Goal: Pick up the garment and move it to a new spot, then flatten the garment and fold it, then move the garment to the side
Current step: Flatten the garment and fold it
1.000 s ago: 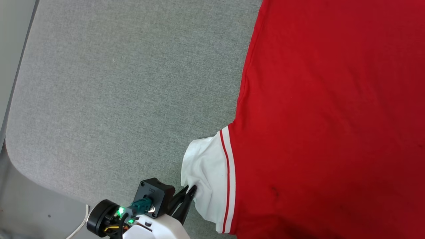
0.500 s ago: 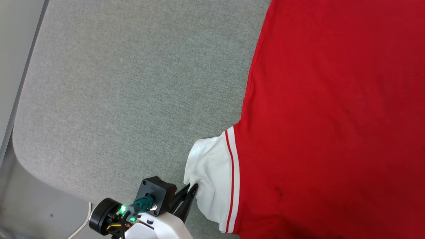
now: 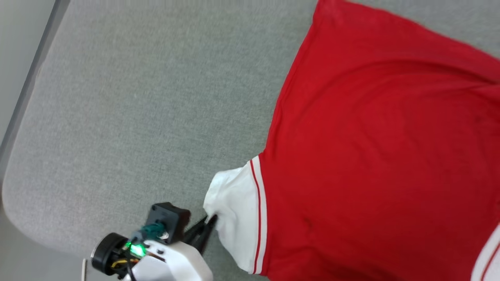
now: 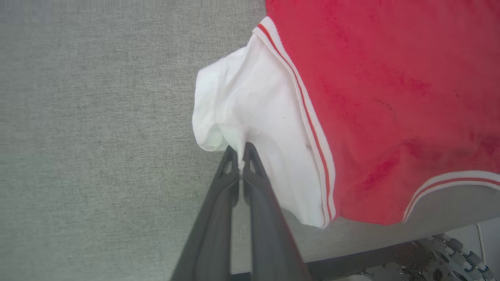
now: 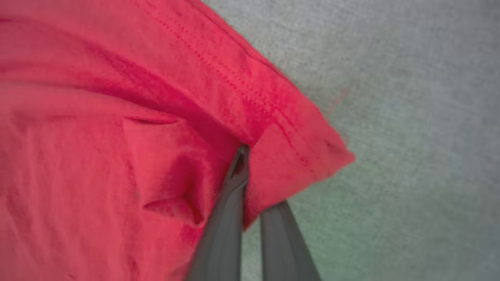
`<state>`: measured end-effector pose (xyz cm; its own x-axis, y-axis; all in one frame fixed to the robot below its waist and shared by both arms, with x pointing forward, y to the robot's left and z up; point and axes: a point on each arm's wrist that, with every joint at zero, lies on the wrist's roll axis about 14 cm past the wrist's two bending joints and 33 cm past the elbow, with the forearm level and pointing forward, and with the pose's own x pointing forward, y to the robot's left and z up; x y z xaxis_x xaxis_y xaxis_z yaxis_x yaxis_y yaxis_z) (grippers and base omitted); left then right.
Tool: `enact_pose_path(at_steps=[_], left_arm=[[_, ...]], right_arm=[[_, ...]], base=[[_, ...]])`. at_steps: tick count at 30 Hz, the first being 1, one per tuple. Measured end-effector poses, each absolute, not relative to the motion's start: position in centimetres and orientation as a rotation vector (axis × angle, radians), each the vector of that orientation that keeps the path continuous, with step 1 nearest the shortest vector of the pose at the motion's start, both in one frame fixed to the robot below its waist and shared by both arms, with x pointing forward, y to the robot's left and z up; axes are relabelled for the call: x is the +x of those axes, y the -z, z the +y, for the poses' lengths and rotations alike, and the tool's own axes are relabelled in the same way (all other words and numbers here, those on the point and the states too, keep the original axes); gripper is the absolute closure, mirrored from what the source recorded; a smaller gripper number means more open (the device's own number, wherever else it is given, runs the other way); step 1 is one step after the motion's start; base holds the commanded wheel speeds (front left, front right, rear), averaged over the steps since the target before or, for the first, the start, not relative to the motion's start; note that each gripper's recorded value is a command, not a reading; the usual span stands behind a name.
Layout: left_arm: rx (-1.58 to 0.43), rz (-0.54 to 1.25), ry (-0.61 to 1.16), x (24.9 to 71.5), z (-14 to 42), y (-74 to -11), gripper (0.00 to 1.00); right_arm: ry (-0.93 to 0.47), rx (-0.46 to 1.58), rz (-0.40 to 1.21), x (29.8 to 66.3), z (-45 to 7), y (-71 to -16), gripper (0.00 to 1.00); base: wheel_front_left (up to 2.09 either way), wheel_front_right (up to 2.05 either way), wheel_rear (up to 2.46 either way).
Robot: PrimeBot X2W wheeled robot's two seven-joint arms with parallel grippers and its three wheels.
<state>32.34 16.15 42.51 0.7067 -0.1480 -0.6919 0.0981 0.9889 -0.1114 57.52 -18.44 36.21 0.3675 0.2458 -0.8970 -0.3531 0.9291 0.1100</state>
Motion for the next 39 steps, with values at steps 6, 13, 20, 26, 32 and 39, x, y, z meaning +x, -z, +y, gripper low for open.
enact_pose_path(at_steps=[6, 13, 20, 26, 32, 39], left_arm=[[-0.079, 0.727, 0.138, 32.1, 16.7, -43.7, 1.00], [-0.096, 0.665, 0.164, 31.6, 16.4, -45.1, 1.00], [-0.100, 0.597, 0.190, 31.2, 15.9, -46.5, 1.00], [-0.110, 0.531, 0.205, 31.4, 15.2, -47.6, 1.00], [-0.123, 0.507, 0.225, 31.4, 14.4, -47.9, 1.00], [-0.125, 0.486, 0.223, 31.8, 14.4, -48.2, 1.00]], right_arm=[[-0.405, -0.056, 1.114, 52.4, -18.9, -37.0, 1.00], [-0.364, 0.010, 1.102, 46.2, -21.6, -38.1, 1.00], [-0.329, 0.072, 1.091, 40.1, -24.0, -39.1, 1.00], [-0.285, 0.164, 1.057, 36.4, -25.4, -39.5, 1.00], [-0.237, 0.216, 1.083, 33.1, -26.6, -38.3, 1.00], [-0.207, 0.246, 1.104, 32.2, -26.8, -37.2, 0.62]], base=[[0.00, 0.00, 0.00], [0.00, 0.00, 0.00], [0.00, 0.00, 0.00], [0.00, 0.00, 0.00], [0.00, 0.00, 0.00], [0.00, 0.00, 0.00]])
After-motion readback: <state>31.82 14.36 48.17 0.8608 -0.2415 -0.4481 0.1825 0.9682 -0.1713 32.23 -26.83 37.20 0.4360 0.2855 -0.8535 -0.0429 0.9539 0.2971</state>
